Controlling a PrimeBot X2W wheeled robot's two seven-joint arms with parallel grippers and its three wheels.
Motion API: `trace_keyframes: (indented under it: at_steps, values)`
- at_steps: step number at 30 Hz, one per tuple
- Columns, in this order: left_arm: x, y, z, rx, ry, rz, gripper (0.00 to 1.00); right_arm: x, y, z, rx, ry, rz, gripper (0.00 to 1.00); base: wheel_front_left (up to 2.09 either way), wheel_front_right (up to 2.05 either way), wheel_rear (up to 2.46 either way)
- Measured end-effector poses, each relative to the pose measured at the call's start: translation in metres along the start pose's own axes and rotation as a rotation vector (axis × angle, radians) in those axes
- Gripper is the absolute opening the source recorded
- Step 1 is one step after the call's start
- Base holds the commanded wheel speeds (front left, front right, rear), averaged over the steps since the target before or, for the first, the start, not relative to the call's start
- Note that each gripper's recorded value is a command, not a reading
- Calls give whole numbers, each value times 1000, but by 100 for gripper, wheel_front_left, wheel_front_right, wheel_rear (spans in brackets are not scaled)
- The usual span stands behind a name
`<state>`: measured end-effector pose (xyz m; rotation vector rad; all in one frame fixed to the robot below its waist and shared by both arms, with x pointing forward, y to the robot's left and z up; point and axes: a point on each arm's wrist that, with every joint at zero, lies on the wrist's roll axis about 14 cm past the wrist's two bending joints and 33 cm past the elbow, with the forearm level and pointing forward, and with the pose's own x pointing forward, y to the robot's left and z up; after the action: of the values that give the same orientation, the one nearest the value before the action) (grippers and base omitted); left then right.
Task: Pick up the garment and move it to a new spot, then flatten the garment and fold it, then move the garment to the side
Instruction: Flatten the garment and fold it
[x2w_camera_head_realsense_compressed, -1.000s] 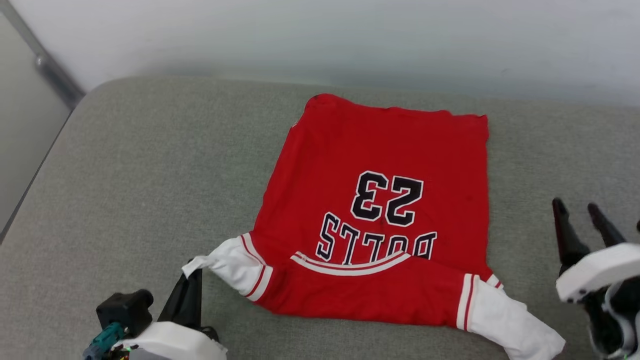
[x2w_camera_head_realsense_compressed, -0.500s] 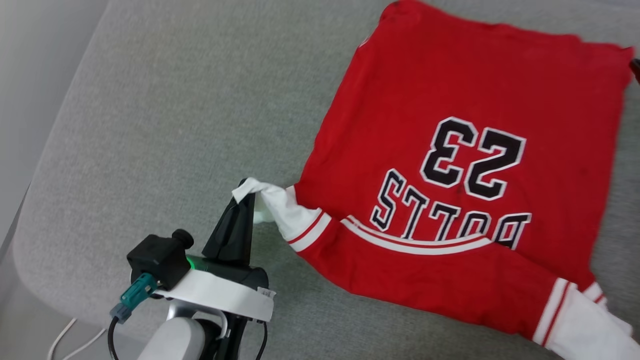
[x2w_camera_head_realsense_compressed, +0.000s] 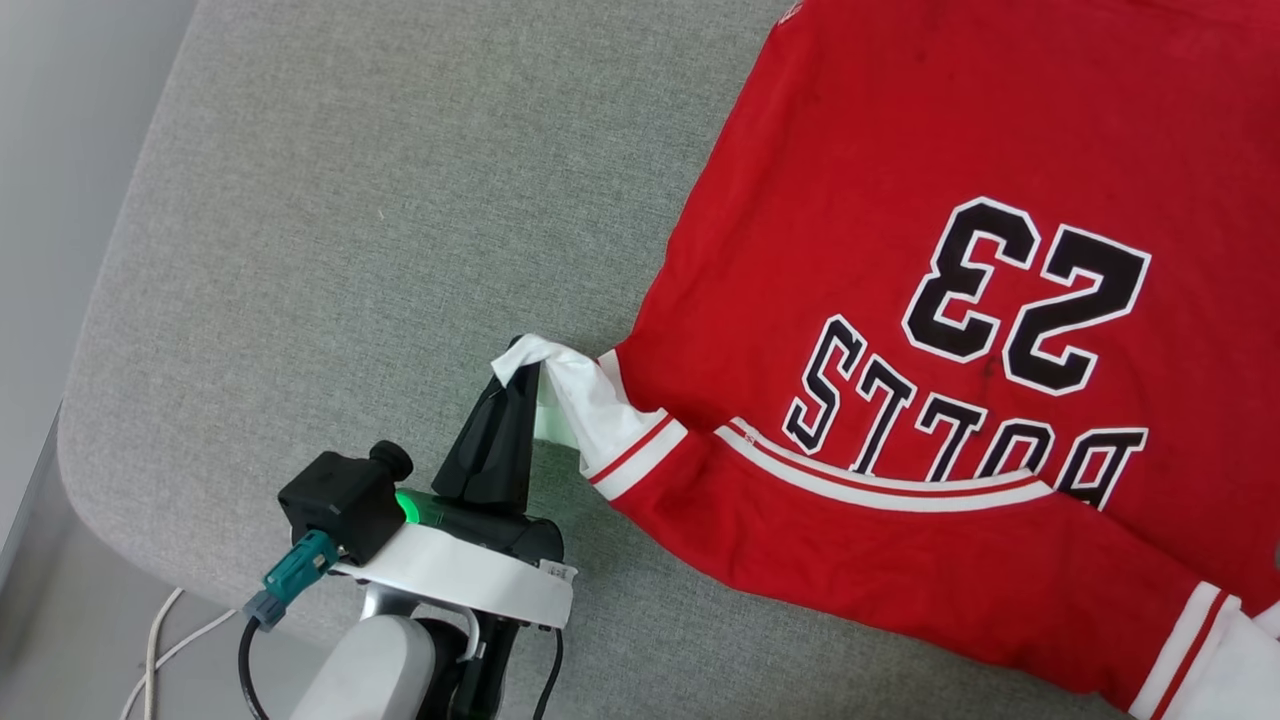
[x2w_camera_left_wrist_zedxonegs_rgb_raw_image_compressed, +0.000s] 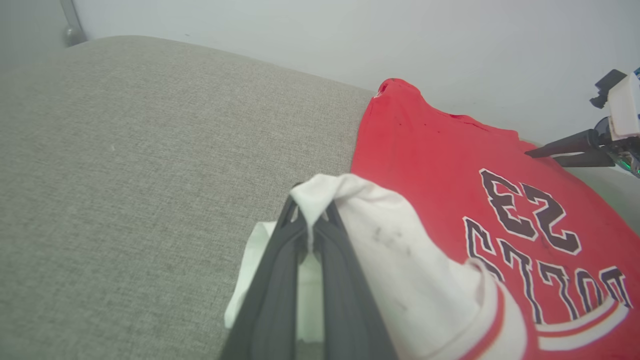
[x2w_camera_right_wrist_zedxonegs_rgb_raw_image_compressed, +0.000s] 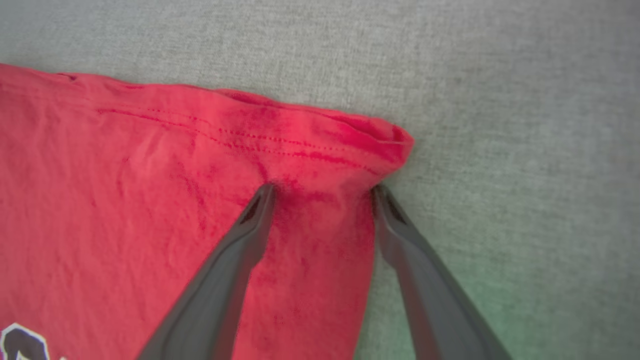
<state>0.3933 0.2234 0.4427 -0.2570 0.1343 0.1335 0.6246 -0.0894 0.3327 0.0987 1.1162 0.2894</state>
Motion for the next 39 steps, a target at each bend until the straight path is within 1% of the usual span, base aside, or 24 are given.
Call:
trace_keyframes:
  at_steps: [1, 2, 3, 4, 10, 12, 16, 19, 25, 29, 33, 39]
  values:
    - [0, 0, -1, -2, 1, 1, 0, 0, 0, 0, 3, 7, 2, 85, 0, 0, 0]
    - [0, 0, -1, -2, 2, 0, 0, -1, 0, 0, 5, 11, 2, 39, 0, 0, 0]
    - [0, 0, -1, -1, 2, 0, 0, -1, 0, -1, 7, 16, 1, 7, 0, 0, 0]
    - [-1, 1, 0, -5, -3, 2, 0, -4, -1, -2, 5, 25, -7, 0, 0, 0, 0]
    - [-7, 6, 5, -8, -17, 19, 0, -25, 2, 12, -49, -53, -36, 0, 0, 0, 0]
    - [-12, 9, 6, -7, -18, 28, 0, -39, 1, 18, -82, -88, -54, 0, 0, 0, 0]
    - [-22, 20, 6, -3, -14, 59, 0, -74, -13, 25, -138, -164, -102, 0, 0, 0, 0]
    - [-26, 27, 5, -4, -7, 75, 0, -97, -24, 14, -149, -192, -117, 0, 0, 0, 0]
    - [-30, 31, 2, -7, 15, 81, 0, -140, -56, -35, -112, -221, -153, 0, 0, 0, 0]
    - [-32, 29, 1, -5, 33, 70, 0, -163, -74, -86, -55, -221, -171, 0, 0, 0, 0]
    - [-33, 24, -1, -7, 51, 48, 0, -184, -93, -149, 39, -207, -202, 0, 0, 0, 0]
    - [-32, 18, -5, 1, 85, 14, 0, -212, -111, -241, 228, -210, -245, 0, 0, 0, 0]
